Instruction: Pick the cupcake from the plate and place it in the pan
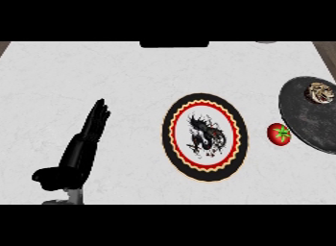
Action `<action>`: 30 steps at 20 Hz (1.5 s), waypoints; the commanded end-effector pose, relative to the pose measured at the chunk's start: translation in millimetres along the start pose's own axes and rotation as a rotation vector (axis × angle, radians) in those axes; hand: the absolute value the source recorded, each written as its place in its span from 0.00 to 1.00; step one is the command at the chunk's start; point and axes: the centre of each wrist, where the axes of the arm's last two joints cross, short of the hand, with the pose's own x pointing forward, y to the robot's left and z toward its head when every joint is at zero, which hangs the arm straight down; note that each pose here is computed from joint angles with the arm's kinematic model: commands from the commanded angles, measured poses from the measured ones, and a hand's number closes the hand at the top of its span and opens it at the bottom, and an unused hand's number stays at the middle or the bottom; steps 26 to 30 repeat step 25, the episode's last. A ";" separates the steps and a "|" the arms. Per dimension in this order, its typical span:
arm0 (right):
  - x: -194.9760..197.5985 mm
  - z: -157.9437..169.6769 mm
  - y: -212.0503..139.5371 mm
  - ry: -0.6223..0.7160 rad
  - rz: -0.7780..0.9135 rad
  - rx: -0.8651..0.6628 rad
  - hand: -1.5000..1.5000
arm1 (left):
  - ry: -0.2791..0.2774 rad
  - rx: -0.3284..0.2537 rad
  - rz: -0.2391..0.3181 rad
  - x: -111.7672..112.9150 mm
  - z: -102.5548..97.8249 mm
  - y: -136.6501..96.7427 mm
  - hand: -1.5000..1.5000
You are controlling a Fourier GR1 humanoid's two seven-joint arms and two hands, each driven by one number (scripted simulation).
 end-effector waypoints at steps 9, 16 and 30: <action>13.3 49.5 -1.8 0.008 0.065 0.042 0.00 | -0.020 0.008 0.009 -18.9 4.7 14.3 0.50; -5.1 70.2 0.2 0.024 0.110 0.011 0.00 | -0.006 -0.010 0.016 -4.5 -1.7 -9.4 0.50; 15.0 53.5 13.6 -0.041 0.222 -0.029 0.00 | -0.004 -0.019 0.004 -8.0 -8.2 14.1 0.50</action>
